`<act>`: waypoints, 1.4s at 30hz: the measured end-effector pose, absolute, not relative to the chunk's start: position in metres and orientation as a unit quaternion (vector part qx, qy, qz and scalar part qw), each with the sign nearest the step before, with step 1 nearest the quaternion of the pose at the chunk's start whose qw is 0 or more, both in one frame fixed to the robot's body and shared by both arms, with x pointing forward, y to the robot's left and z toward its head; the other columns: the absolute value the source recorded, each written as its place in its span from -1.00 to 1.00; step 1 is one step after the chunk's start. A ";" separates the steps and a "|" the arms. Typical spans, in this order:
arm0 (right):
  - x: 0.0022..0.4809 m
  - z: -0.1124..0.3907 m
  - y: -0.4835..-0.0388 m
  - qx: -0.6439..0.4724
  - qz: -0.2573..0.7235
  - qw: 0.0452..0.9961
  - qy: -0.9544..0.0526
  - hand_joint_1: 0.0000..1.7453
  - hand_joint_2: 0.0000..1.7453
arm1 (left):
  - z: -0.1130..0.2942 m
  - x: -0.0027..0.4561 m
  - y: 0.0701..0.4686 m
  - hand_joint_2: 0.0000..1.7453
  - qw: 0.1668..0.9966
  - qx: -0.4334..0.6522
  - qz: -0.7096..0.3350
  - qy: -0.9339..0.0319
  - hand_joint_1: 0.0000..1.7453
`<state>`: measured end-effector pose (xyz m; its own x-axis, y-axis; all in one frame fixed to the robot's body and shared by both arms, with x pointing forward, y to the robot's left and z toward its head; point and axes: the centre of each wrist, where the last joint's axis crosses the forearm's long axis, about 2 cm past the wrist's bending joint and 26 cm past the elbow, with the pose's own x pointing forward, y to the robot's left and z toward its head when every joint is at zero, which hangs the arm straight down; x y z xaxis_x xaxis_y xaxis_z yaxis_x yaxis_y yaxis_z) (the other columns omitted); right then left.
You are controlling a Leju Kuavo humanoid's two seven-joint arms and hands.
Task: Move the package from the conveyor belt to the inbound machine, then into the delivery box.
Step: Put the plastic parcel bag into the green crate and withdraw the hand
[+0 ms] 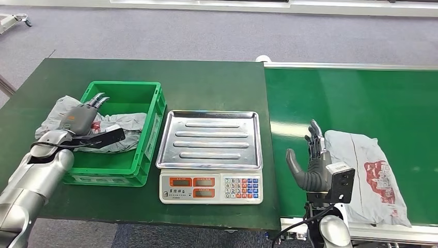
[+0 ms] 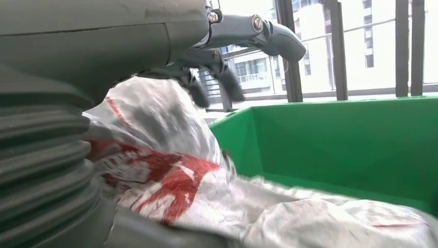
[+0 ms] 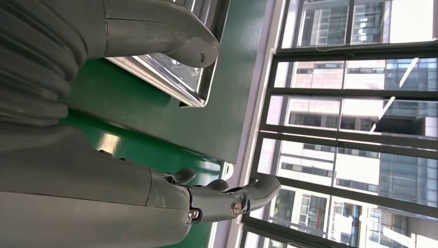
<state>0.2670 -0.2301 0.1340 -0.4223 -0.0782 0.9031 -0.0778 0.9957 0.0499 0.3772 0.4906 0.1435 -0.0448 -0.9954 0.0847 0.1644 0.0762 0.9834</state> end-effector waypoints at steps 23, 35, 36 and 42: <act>0.299 0.140 -0.189 0.051 0.051 0.555 -0.829 -1.00 1.00 | 0.114 0.339 0.278 1.00 0.592 -0.131 -0.148 -0.781 -1.00; 0.298 0.132 -0.143 0.139 0.053 0.560 -0.815 -1.00 -1.00 | 0.120 0.303 0.191 1.00 0.564 -0.151 -0.036 -0.811 -1.00; 0.297 0.131 -0.139 0.140 0.054 0.563 -0.813 -1.00 -1.00 | 0.119 0.300 0.188 1.00 0.564 -0.145 -0.033 -0.812 -1.00; 0.294 0.126 -0.130 0.146 0.061 0.570 -0.806 -1.00 -1.00 | 0.120 0.292 0.180 1.00 0.561 -0.144 -0.027 -0.814 -1.00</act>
